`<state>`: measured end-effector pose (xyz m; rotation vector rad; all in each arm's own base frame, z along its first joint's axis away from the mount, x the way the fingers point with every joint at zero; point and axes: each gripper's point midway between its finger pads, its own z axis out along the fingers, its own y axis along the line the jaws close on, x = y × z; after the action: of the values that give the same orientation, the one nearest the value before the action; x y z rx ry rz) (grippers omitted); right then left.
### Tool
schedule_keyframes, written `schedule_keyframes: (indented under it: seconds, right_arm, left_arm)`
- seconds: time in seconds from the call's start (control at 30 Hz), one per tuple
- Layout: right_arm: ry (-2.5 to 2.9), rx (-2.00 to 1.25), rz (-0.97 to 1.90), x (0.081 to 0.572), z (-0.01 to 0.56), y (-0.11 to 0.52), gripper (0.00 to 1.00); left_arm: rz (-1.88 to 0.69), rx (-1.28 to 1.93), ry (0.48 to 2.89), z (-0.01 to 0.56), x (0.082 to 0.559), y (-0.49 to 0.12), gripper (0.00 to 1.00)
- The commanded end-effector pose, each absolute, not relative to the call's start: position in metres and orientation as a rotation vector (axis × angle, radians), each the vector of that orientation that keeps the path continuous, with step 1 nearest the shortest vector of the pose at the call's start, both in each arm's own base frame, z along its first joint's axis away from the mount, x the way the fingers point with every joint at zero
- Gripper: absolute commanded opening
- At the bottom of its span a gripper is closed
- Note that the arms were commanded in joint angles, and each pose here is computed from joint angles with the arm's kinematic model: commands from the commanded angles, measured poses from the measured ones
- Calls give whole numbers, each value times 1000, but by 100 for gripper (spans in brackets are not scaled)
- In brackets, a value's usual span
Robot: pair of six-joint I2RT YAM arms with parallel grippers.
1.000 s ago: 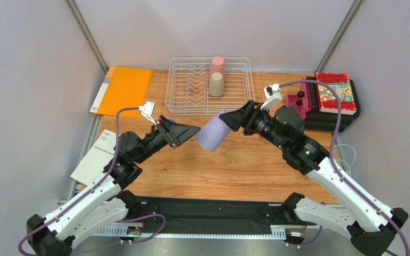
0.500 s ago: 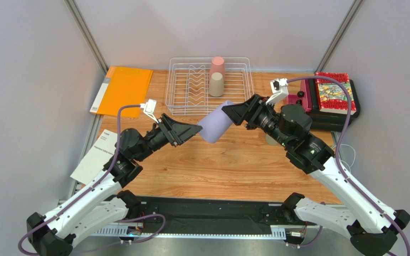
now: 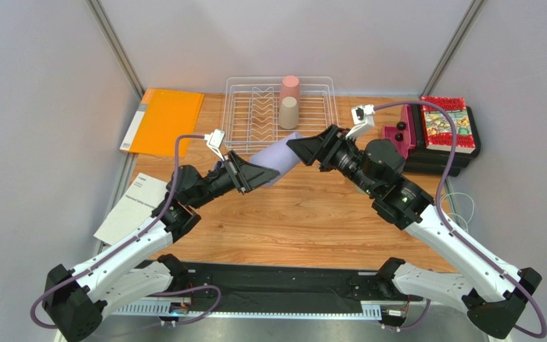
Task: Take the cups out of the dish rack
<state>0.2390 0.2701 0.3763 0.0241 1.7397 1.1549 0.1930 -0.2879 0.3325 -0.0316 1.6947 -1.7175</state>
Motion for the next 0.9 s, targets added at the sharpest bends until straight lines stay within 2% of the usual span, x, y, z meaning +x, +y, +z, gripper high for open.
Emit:
schedule_keyframes:
  seconds: [0.0, 0.03, 0.3, 0.33, 0.4, 0.43, 0.5, 0.53, 0.6, 0.67, 0.87]
  right_arm:
    - [1714, -12, 1198, 228, 379, 273, 0]
    - [1712, -10, 1197, 228, 379, 272, 0]
    - [1717, -57, 1207, 220, 380, 272, 1]
    - [1732, -54, 1195, 220, 378, 271, 14]
    - [1728, -55, 1179, 221, 382, 268, 30]
    - [1754, -55, 1165, 219, 377, 267, 50]
    - [1749, -17, 1091, 227, 378, 256, 63]
    - [1751, 12, 1049, 230, 380, 248, 74]
    - [1740, 21, 993, 233, 383, 239, 84]
    - [1724, 30, 918, 237, 389, 227, 100]
    - [1715, 48, 739, 245, 406, 198, 100]
  left_arm:
    - [-1760, 16, 1549, 369, 189, -285, 11]
    - [-1759, 12, 1553, 368, 189, -286, 0]
    - [-1730, -7, 1538, 368, 189, -279, 0]
    - [-1714, -24, 1543, 367, 192, -277, 0]
    - [-1686, -39, 1574, 362, 192, -275, 0]
    - [-1659, -44, 1587, 359, 194, -274, 0]
    - [-1610, -58, 1654, 350, 195, -271, 0]
    - [-1573, -57, 1673, 345, 197, -270, 0]
    - [-1525, -67, 1738, 334, 197, -267, 0]
    - [-1461, -68, 1793, 322, 198, -263, 0]
    - [-1204, -54, 1993, 287, 204, -247, 0]
